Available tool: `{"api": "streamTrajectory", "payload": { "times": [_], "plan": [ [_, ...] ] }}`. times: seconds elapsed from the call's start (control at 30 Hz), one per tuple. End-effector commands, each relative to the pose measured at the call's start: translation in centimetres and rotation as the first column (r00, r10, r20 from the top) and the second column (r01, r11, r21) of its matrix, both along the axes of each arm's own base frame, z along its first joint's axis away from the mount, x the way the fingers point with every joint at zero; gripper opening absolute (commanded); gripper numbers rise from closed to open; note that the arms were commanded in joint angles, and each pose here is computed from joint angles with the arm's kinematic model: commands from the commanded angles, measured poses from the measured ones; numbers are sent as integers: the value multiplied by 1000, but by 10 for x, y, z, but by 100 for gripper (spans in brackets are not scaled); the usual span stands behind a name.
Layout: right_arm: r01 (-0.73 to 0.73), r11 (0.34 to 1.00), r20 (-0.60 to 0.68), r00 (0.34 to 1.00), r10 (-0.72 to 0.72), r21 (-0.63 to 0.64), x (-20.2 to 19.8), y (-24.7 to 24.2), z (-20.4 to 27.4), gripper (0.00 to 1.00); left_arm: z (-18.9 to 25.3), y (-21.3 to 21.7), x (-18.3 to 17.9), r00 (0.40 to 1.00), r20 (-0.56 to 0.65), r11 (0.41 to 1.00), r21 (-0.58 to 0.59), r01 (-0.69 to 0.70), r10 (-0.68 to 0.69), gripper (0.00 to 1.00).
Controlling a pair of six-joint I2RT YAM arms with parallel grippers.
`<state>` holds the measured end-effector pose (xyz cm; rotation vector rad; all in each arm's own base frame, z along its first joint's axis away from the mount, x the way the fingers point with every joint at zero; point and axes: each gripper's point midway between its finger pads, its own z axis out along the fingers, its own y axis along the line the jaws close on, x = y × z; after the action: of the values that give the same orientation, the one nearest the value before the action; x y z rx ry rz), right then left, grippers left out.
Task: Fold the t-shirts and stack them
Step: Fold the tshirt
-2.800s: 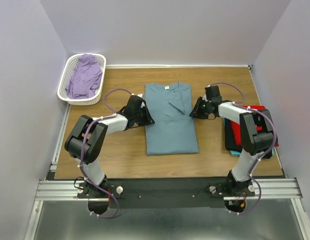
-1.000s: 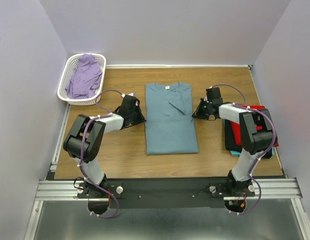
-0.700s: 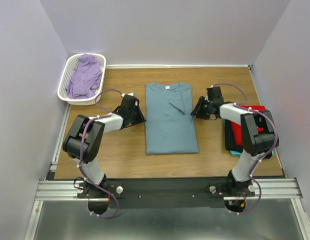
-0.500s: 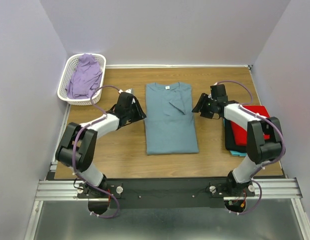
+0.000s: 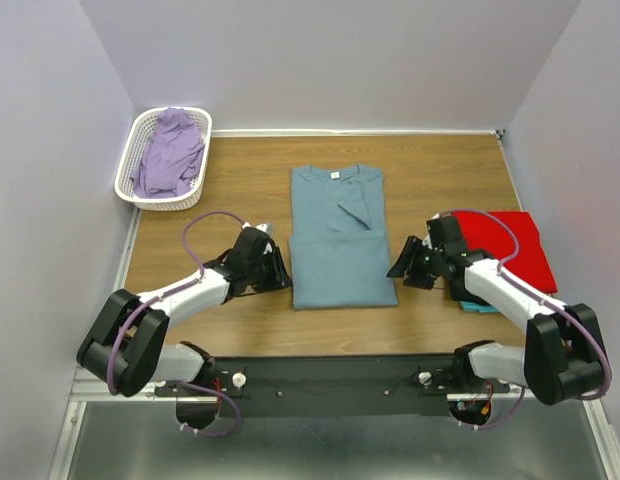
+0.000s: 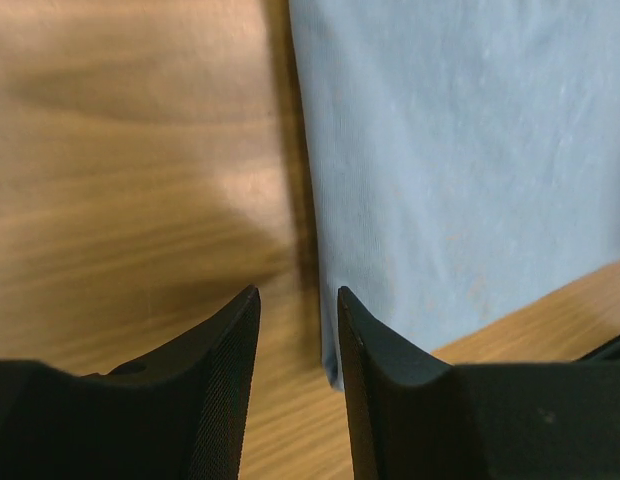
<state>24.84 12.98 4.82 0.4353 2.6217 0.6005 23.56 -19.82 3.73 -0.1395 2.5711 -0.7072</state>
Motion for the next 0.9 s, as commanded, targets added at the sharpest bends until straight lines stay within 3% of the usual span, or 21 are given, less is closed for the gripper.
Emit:
{"api": "streamTrajectory", "payload": {
  "times": [0.0, 0.4, 0.77, 0.87],
  "plan": [
    [-28, 999, -86, 996, 31, 34, -38, 15, -5, 61, 0, -7, -22, 999, -39, 1000, -23, 8, -9, 45],
    [-21, 1000, -192, 981, 25, 23, -75, 13, -30, 56, -19, -20, -54, 989, -105, 994, -31, 103, -105, 45],
    [-6, 1000, -192, 981, 12, 30, -72, 15, -33, 45, -29, -30, -75, 977, -154, 988, -47, 145, -151, 45],
    [-2, 999, -190, 982, 9, 33, -71, 15, -35, 38, -32, -32, -80, 972, -171, 986, -45, 158, -164, 43]
  ]
}}
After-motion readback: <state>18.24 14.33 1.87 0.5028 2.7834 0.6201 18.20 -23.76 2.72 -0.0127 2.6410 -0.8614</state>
